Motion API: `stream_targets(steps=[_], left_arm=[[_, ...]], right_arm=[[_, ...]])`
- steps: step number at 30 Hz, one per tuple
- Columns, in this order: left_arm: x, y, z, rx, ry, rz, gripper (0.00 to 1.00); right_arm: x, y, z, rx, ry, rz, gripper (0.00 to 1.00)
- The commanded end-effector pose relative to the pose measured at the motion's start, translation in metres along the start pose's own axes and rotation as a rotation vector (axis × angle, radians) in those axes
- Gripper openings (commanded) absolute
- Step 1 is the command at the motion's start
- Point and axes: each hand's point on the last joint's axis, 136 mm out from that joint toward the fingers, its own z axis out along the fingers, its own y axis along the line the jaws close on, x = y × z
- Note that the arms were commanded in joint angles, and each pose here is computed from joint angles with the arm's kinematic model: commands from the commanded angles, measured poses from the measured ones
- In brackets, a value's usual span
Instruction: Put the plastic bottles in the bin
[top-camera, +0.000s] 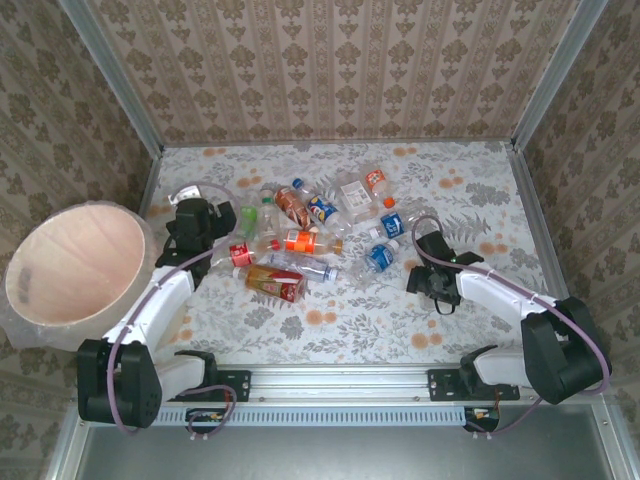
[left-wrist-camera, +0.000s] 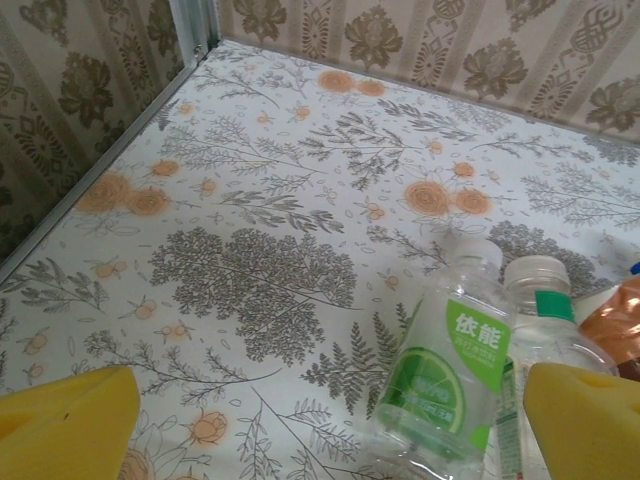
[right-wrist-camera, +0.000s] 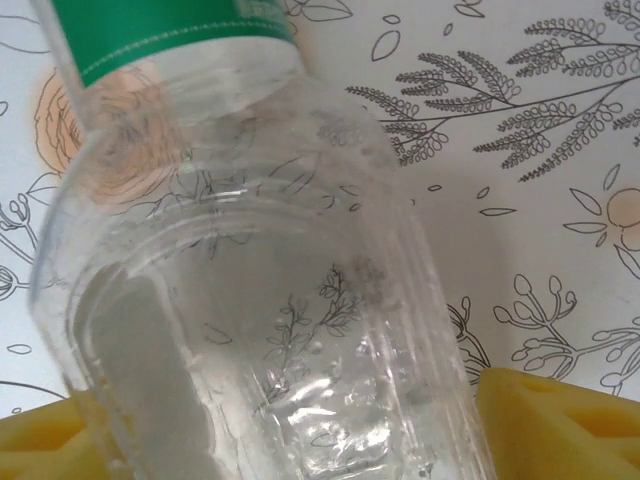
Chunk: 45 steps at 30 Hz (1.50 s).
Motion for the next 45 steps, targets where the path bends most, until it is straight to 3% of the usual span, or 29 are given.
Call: stream_targets(steps=[1,10,16,22,30,40,45], left_arm=[[-0.010,-0.015,-0.005,0.074,0.006,-0.020,1.00],[-0.020,-0.055,-0.018,0.293,0.042,-0.070,1.00],[-0.024,-0.092,-0.030,0.467,0.076,-0.125,1.00],[-0.027,-0.129,-0.049,0.619,0.079,-0.148,1.00],[-0.004,-0.191,-0.076,0.828,0.212,-0.176,1.00],[0.034,-0.242,-0.101,0.850,0.372,-0.128,1.00],[0.030,-0.259,-0.111,0.845,0.311,-0.090,1.00]], right_arm=[[0.002,-0.006,0.002,0.039,-0.017,0.009,0.75],[-0.020,0.003,-0.028,-0.003,-0.145,-0.011,0.57],[-0.055,0.039,-0.080,-0.221,-0.323,0.033,0.45],[-0.078,0.101,-0.121,-0.593,-0.493,-0.038,0.39],[-0.082,0.164,-0.135,-0.819,-0.548,-0.219,0.35],[-0.075,0.226,-0.142,-0.879,-0.556,-0.429,0.34],[-0.076,0.248,-0.144,-0.917,-0.547,-0.479,0.33]])
